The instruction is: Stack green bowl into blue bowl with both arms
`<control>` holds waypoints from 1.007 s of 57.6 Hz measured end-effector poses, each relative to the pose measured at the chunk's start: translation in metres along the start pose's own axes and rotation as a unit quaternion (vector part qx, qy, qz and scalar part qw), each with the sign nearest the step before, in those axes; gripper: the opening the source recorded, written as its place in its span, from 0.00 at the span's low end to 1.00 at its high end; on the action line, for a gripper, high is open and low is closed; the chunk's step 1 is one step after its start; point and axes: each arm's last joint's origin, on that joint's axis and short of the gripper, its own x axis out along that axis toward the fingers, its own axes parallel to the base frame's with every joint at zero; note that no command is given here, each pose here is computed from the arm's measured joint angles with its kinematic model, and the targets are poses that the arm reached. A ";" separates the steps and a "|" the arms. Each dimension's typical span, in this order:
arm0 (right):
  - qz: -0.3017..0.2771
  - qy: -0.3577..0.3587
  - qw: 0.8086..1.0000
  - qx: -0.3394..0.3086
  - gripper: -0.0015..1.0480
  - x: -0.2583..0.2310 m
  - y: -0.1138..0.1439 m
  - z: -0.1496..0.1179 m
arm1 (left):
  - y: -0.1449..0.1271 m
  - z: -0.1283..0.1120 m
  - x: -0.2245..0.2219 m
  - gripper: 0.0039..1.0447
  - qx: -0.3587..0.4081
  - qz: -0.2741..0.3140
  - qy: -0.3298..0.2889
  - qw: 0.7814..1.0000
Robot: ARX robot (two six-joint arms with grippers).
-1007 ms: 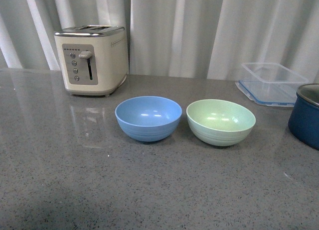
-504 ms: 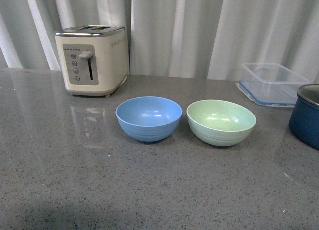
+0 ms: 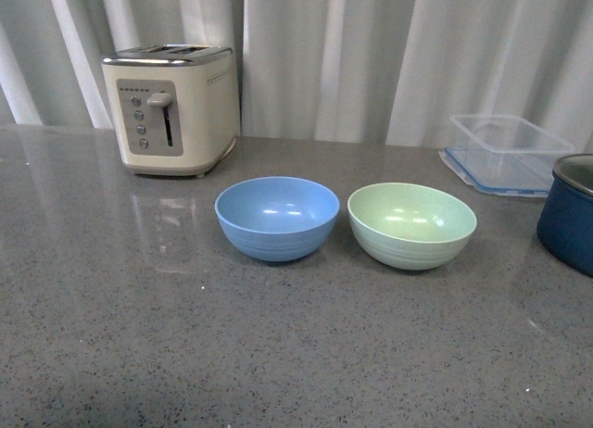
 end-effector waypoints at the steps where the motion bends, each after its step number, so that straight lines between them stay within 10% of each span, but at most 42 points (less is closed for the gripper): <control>1: 0.000 0.000 1.000 0.000 0.90 0.000 0.000 0.000 | 0.000 0.000 0.000 0.03 0.000 0.000 0.001 1.000; 40: 0.000 0.000 1.000 0.000 0.90 0.000 0.000 0.000 | 0.000 -0.003 -0.015 0.03 0.000 0.000 0.003 1.000; 58: 0.034 0.051 0.998 0.004 0.90 0.000 0.002 0.001 | 0.000 -0.003 -0.015 0.54 0.000 0.000 0.003 1.000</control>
